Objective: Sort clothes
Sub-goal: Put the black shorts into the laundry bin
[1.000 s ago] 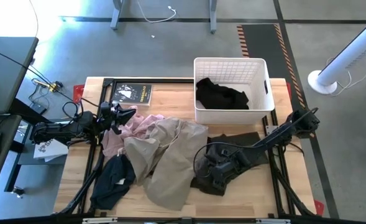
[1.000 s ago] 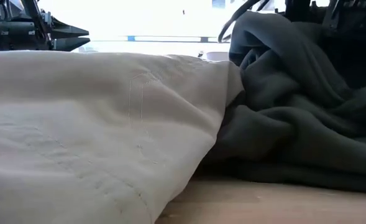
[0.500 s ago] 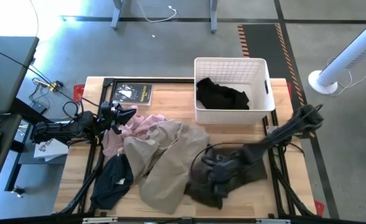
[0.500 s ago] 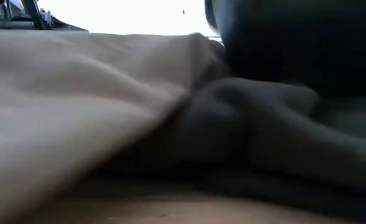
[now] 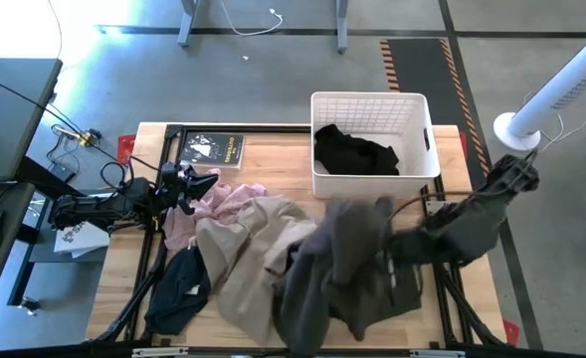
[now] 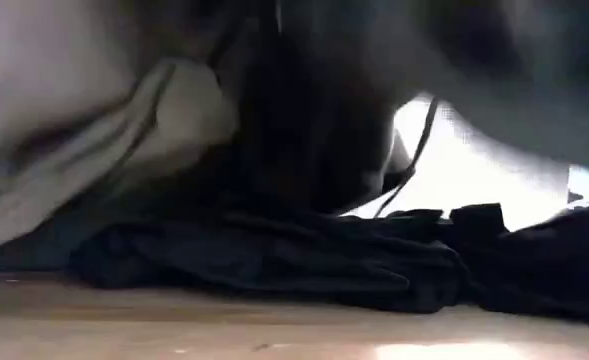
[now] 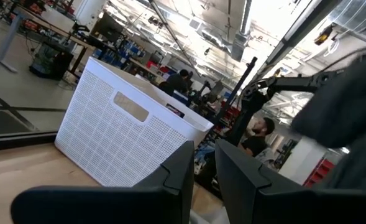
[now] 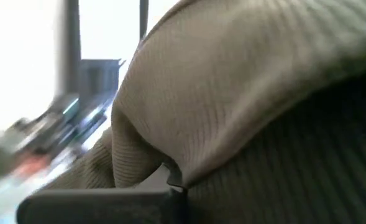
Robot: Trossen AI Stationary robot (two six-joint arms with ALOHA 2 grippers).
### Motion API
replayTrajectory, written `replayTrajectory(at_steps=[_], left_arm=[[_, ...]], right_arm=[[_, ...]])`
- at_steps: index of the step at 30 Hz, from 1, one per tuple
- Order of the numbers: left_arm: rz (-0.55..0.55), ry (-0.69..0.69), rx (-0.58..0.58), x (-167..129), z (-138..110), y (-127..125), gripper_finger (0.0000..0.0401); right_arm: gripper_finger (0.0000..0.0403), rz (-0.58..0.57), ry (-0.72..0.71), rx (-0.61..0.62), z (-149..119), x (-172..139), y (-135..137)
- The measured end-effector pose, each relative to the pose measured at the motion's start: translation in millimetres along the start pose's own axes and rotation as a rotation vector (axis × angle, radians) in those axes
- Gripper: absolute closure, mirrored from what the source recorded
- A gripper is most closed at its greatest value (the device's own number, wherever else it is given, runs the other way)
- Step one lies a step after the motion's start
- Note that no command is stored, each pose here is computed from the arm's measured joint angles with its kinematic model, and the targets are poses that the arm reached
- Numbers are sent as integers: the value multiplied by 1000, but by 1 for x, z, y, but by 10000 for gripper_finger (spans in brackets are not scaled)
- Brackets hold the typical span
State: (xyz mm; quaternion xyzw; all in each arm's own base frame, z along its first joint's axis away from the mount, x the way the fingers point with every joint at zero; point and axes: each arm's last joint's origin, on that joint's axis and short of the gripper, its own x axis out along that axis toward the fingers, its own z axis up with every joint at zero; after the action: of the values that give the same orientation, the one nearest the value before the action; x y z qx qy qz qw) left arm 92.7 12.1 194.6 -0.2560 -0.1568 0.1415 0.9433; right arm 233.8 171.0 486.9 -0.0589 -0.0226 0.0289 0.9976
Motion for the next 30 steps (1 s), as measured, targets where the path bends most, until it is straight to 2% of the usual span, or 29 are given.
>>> replayTrajectory(at_steps=[2, 5, 7, 9, 10, 12, 15, 19, 22, 24, 27, 30], left_arm=[[0, 0, 0, 0, 0, 0, 339], [0, 0, 0, 0, 0, 0, 339], [2, -1, 0, 0, 0, 0, 339], [2, -1, 0, 0, 0, 0, 339], [2, -1, 0, 0, 0, 0, 339], [2, -1, 2, 0, 0, 0, 339], [1, -1, 1, 0, 0, 0, 339], [-5, 3, -2, 0, 0, 0, 339], [-5, 3, -3, 0, 0, 0, 339], [-6, 3, -3, 0, 0, 0, 339], [-6, 3, -3, 0, 0, 0, 339], [-6, 3, -3, 0, 0, 0, 339]], right_arm=[[361, -73, -124, -63, 23, -6, -8], [361, -122, -312, -118, 52, -17, -16], [361, -65, -479, -119, 66, -24, -17], [361, 47, -636, -135, 76, -30, -17], [361, 94, -683, -143, 79, -32, -17], [361, 122, -691, -145, 80, -33, -17], [360, 19, -545, -118, 71, -27, -17], [360, -225, -153, -64, 39, -14, -13], [359, -398, 101, 19, 9, -17, -14], [359, -420, 214, 143, -11, -27, -18], [359, -420, 401, 397, -38, -45, -24], [359, -413, 629, 622, -55, -61, -21]])
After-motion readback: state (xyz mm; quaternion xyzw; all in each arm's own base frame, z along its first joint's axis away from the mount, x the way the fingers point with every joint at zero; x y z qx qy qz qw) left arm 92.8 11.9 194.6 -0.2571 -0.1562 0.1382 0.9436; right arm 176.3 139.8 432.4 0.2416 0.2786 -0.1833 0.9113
